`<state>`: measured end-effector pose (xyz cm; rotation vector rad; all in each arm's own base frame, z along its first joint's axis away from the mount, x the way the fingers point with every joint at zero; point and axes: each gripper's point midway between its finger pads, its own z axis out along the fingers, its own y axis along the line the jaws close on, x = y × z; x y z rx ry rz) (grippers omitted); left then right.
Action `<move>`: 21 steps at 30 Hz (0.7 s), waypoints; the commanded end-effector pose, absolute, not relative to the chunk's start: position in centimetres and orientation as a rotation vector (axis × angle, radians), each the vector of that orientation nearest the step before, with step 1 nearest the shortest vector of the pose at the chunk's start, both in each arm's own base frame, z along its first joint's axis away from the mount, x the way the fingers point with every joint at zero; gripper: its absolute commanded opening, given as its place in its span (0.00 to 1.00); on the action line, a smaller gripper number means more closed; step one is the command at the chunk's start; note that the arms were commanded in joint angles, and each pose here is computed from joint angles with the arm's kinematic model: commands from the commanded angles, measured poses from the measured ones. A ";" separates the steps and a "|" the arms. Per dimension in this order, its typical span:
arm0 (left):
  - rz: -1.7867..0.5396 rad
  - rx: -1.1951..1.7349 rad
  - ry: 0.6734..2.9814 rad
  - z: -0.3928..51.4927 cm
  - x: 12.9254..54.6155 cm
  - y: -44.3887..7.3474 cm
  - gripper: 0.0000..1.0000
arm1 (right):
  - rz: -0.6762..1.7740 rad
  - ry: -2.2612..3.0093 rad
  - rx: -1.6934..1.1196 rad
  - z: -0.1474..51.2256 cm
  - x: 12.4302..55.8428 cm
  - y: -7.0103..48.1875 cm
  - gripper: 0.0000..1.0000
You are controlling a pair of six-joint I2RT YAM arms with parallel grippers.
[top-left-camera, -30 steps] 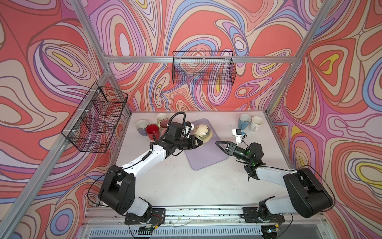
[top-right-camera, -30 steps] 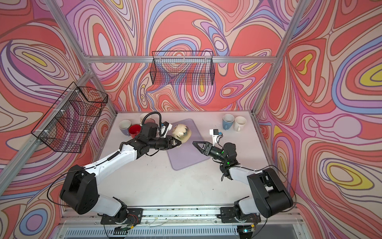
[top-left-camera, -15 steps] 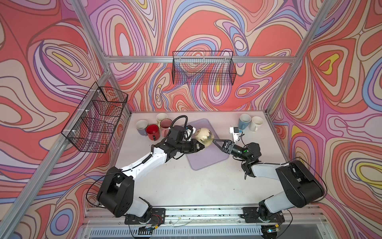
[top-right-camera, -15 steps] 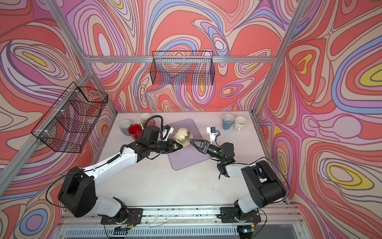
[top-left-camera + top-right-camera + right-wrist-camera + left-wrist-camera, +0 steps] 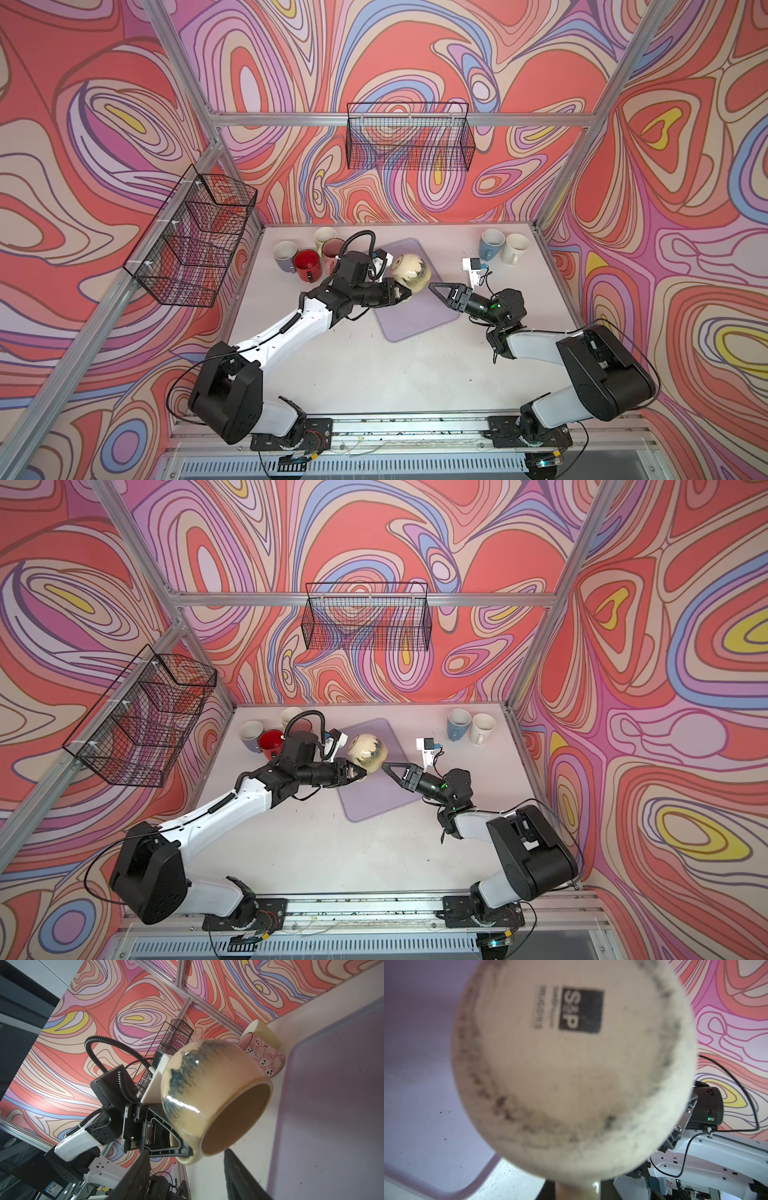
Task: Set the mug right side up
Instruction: 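Carry the cream mug toward the right gripper while the right gripper reaches to it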
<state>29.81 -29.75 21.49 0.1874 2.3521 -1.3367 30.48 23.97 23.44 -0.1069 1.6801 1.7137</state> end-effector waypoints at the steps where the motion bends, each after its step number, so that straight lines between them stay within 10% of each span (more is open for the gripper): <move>1: -1.414 0.309 2.178 25.6 29.6 -31.3 0.00 | 1.723 1.643 -0.159 24.5 30.2 24.5 0.58; 21: -1.448 0.292 2.166 25.1 30.0 -32.7 0.00 | 1.838 1.531 -0.288 26.6 29.7 26.9 0.53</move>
